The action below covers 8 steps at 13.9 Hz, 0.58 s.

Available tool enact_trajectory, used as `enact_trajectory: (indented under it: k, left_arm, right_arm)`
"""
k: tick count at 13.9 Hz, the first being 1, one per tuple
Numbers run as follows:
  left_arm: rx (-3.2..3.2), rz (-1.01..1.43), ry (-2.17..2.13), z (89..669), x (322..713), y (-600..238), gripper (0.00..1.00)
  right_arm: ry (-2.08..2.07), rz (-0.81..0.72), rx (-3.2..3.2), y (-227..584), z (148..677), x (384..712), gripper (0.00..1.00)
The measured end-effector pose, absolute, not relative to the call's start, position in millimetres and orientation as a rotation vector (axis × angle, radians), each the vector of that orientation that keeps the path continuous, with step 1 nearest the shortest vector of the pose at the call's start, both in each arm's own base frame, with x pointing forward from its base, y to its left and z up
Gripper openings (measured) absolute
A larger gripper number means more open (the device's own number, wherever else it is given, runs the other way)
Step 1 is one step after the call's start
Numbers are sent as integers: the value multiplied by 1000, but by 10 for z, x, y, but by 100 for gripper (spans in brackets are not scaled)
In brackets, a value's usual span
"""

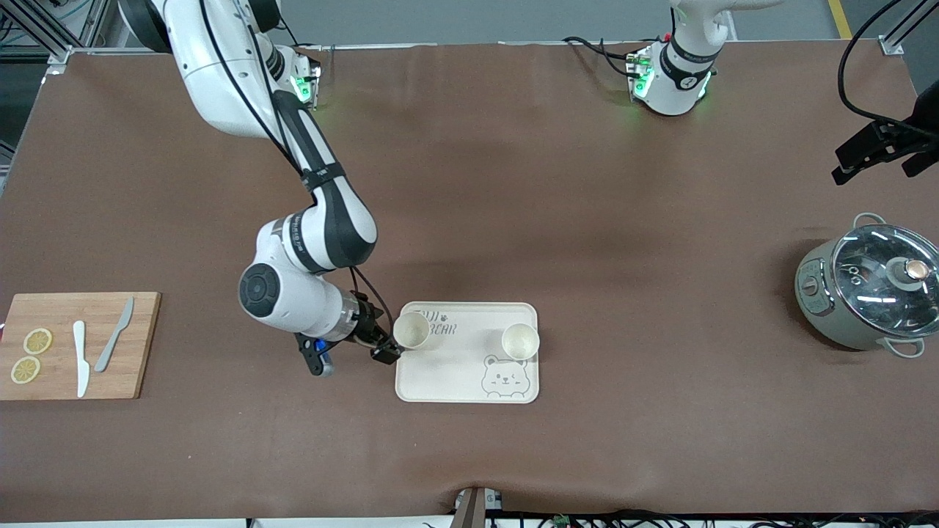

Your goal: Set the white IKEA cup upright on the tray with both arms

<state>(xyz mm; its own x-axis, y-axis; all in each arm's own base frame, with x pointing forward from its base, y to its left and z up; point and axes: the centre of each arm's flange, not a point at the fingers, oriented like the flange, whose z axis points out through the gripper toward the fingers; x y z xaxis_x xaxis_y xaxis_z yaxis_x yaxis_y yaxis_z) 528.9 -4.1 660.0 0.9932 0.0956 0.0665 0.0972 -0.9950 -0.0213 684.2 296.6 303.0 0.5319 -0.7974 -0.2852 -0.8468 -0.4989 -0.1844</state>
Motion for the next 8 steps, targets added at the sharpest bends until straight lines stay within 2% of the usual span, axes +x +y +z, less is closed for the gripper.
enact_trajectory:
  k: [5,8]
  left_arm:
    - [-3112,-77,-121,6586,5270,-139,100]
    - [-3110,-50,-43,6569,5235,-435,100]
  right_arm:
    - [1439,345,-2459,2022,3869,7005,100]
    - [1420,379,-2512,1496,4348,6931,100]
